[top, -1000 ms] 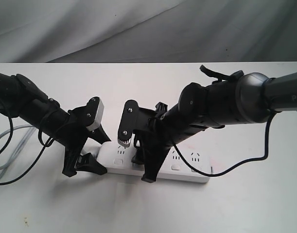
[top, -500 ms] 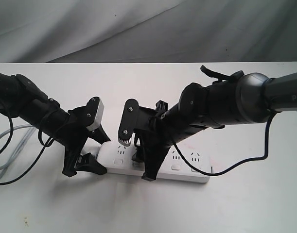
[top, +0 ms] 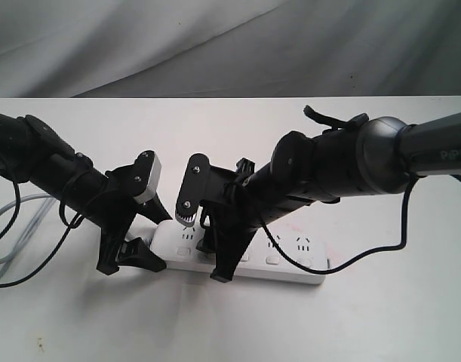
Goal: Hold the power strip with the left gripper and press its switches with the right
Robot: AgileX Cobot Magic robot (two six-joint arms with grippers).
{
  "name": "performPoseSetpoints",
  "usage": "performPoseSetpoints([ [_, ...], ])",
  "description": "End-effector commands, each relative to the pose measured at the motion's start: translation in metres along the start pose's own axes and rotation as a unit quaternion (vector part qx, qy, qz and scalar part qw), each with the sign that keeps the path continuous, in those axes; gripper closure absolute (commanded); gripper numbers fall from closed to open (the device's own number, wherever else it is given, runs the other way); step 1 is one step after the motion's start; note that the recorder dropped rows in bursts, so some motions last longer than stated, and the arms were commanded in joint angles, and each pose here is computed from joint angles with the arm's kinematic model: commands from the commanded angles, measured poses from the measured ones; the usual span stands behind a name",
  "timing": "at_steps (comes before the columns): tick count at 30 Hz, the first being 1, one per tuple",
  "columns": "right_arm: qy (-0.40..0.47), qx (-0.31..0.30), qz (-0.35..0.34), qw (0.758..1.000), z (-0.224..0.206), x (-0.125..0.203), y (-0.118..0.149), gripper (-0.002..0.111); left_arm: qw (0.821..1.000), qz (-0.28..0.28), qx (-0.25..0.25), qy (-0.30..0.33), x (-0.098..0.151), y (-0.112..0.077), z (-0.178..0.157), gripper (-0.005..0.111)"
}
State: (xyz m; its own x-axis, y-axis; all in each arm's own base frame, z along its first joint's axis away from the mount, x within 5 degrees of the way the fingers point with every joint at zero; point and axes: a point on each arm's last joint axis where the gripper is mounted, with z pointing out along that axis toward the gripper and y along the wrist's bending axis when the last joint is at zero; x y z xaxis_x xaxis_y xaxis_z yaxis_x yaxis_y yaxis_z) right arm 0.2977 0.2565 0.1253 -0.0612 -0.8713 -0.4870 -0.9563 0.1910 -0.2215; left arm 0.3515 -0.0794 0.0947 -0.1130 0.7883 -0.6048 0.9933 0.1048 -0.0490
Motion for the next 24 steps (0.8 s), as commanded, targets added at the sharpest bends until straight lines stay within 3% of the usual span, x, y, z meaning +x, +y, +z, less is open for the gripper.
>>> performPoseSetpoints([
  [1,0.034,-0.041,-0.021,0.998,0.0132,0.0155,0.0109,0.055,1.0,0.01,0.001,0.011,0.0003,-0.0002,0.0007,0.039],
  [24,0.06,-0.076,-0.057,0.994,0.0116,0.0225,0.0146,0.055,1.0,0.01,0.001,0.011,0.0003,-0.0002,0.0007,0.039],
])
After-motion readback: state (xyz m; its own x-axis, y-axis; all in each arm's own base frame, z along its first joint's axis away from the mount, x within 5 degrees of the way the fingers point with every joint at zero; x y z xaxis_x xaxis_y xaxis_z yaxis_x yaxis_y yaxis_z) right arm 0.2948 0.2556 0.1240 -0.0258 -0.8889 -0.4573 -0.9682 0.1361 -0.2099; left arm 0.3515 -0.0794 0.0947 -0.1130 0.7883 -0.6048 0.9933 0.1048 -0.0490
